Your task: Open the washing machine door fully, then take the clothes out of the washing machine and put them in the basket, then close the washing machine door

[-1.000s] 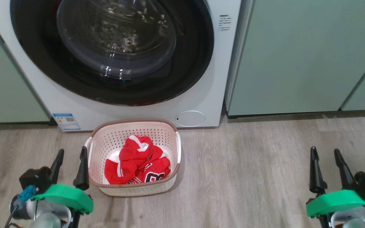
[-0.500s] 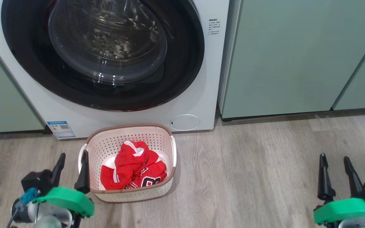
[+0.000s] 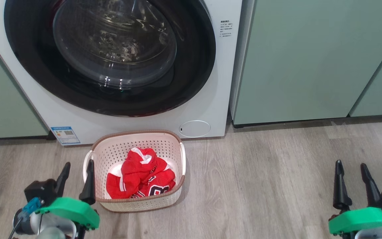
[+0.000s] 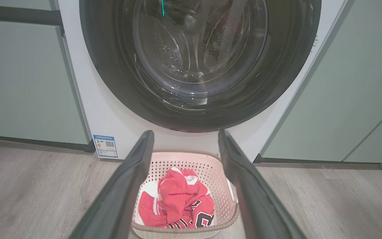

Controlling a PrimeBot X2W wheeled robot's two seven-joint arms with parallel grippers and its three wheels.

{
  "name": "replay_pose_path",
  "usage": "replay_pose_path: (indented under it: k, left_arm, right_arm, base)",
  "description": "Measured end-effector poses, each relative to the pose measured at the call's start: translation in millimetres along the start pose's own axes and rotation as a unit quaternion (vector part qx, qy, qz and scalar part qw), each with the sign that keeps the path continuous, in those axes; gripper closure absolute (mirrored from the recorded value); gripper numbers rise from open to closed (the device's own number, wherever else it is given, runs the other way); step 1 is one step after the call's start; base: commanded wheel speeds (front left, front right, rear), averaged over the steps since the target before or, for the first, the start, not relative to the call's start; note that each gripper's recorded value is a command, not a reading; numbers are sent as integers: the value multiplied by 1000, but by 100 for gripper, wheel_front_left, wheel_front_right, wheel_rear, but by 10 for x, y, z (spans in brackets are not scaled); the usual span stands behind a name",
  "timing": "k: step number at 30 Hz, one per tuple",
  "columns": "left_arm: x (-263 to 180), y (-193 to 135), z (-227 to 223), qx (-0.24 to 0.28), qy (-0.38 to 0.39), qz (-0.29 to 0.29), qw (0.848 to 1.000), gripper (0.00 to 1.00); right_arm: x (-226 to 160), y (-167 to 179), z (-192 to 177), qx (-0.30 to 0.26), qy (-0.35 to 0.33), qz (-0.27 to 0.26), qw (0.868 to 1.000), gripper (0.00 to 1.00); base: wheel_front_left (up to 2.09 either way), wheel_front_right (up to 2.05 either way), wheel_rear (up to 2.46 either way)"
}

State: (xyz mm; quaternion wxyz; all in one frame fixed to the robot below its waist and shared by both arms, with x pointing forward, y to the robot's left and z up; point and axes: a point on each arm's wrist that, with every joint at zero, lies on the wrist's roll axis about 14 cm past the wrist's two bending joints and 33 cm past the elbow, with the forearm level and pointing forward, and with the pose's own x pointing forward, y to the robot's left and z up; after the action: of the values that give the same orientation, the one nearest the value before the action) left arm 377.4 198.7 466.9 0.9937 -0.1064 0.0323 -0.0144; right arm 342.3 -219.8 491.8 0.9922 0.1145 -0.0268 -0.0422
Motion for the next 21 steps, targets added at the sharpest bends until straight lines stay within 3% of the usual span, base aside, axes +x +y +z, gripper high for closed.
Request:
replay_pose_path:
  k: [2, 3, 12, 21]
  left_arm:
    - [-1, -5, -2, 1, 0, -1, 1000, 0]
    - [-8, -7, -27, -1, 4, -1, 1000, 100]
    - [-471, 37, -783, -27, 115, 26, 993, 100]
    - [-424, 51, -730, -73, 108, 40, 991, 100]
  right_arm:
    - [2, 2, -1, 0, 0, 0, 1000, 0]
    - [-2, -1, -21, 0, 3, 0, 1000, 100]
    - [-260, -109, -536, 14, 86, -25, 996, 100]
    - [-248, -129, -545, 60, 89, -38, 994, 100]
  base:
    - [0, 0, 0]
    - [0, 0, 0]
    - [0, 0, 0]
    - [0, 0, 0]
